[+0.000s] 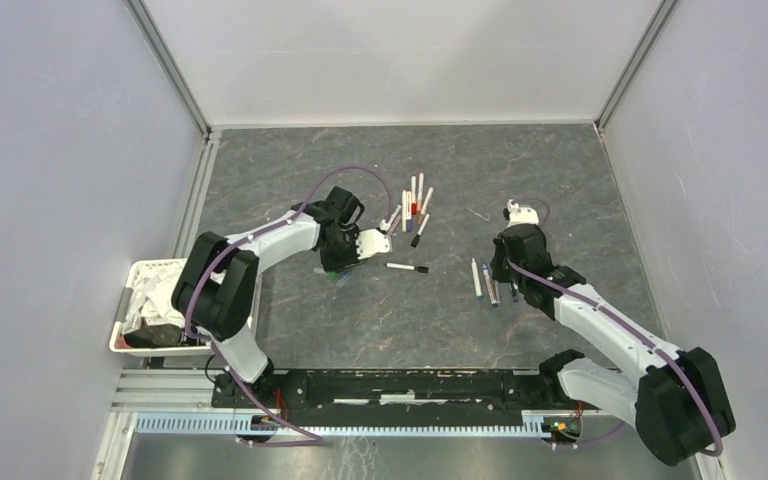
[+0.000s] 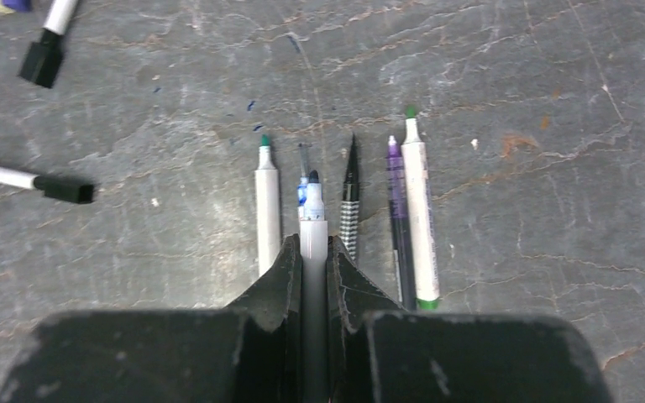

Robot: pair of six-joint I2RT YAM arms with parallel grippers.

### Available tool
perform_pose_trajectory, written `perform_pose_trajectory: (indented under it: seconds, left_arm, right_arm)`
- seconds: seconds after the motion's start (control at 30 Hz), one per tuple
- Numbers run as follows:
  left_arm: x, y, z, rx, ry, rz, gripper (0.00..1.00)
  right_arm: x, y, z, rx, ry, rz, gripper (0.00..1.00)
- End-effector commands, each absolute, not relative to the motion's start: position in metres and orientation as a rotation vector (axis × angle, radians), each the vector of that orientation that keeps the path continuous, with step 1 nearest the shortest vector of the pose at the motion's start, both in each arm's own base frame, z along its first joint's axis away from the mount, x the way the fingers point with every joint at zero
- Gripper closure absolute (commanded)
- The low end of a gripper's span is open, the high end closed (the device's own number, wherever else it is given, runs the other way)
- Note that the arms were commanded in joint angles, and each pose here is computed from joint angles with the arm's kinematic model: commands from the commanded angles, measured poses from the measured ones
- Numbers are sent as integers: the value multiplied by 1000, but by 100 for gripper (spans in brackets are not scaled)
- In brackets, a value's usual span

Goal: Open the pen caps
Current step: Place the pen cap at the center of the board.

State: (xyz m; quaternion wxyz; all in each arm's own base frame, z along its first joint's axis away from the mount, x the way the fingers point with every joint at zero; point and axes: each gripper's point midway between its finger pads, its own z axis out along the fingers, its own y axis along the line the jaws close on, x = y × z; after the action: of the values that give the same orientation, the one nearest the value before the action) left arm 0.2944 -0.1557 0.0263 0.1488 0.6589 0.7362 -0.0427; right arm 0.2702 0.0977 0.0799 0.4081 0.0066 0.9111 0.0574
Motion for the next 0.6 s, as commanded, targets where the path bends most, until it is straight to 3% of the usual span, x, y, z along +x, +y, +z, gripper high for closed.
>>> perform_pose_trajectory:
  seconds: [0.0,0.13,0.2,0.23,0.27,0.3,0.57]
  left_arm:
    - [306,-168,56,1784,2104,-126,56]
    - [313,-182,102,1712,2061,-171,50]
    - [319,-186,127,1661,2035,-164,40]
    - [320,-186,140,1636,2027,-152,33]
    - [324,-186,154,1610,2011,-130,6]
    - [328,-185,168,1582,1999,-104,1]
    - [355,-159,279,1205,1816,75,0]
  right_arm:
    - [286,84,77,53,2246,61,100]
    - [290,81,67,65,2247,36,100]
    - [290,77,61,64,2257,10,100]
    - [290,75,57,62,2267,-6,100]
    - [290,74,53,59,2277,-18,100]
    - [291,73,50,58,2282,-28,100]
    - [288,70,38,39,2315,-59,99]
